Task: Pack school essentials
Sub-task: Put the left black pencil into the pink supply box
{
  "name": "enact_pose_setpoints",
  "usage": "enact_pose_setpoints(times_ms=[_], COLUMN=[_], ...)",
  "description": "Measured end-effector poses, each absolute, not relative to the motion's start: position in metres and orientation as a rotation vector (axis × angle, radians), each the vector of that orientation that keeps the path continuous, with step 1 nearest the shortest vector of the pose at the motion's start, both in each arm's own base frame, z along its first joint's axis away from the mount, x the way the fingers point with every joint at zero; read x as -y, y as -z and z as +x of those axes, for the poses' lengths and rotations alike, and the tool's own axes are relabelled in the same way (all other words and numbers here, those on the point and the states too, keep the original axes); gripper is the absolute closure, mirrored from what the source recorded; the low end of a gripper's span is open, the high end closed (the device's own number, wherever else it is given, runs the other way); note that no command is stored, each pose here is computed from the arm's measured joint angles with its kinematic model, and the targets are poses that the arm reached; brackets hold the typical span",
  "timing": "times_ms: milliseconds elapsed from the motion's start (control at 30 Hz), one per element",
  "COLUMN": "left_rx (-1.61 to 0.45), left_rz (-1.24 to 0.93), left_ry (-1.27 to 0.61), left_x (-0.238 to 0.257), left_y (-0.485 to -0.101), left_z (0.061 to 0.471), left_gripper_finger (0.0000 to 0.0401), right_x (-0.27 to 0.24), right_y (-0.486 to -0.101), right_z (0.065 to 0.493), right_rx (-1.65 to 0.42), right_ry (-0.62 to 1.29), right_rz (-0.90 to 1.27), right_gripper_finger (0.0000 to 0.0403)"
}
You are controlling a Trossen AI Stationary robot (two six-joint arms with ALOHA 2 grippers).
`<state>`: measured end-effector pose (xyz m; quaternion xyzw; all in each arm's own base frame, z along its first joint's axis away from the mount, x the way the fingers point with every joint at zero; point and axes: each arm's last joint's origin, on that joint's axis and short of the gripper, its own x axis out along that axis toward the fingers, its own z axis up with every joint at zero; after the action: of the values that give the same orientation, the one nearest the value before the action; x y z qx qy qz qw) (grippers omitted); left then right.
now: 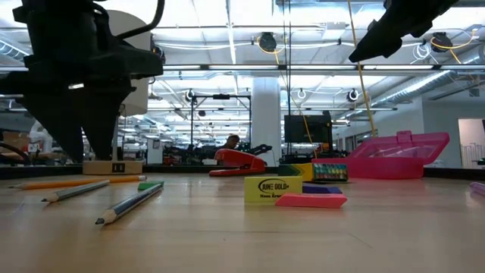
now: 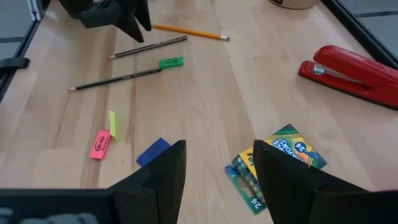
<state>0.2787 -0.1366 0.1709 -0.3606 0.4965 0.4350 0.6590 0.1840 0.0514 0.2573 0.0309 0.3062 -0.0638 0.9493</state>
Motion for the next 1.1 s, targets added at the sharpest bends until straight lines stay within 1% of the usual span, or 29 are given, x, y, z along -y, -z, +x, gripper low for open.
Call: enact_pose_setpoints(times_ms=[167,333,533,767,1100], left_rx=[-1.11,-1.121,-1.137,-1.161,-1.163], left_rz=[-0.836,-0.868,-0.855,-0.802,-0.801], left_ry=[-1.011,-1.008,-1.02,-0.967,-0.974], left_x=[0.136,0.133,0.129,0.127,0.125], left_y=[-0.169,-0.152,-0.14,-0.132,-0.126], left_z=[0.277,0.271,0.264,0.259,0.255], left_gripper_finger=[0.0213,0.0213,0.0213,0.0213,0.0213], right_x=[-0.052,-0.052,-0.052,-0.053,-0.054], right_y=[-0.257,-0.257,-0.257,-0.262,-0.264], right_z=[0.184,0.184,0.184,0.187,0.188], right_rx=[-0.623,-0.627,-0.627,-0.574,-0.552], right_ry=[0.131,0.118,0.109,0.083,0.08], right_rz=[0.07,0.098,0.079,0.042,0.049], right_gripper_finger=[0.0225,0.0225,0.0225,0.0225,0.0225])
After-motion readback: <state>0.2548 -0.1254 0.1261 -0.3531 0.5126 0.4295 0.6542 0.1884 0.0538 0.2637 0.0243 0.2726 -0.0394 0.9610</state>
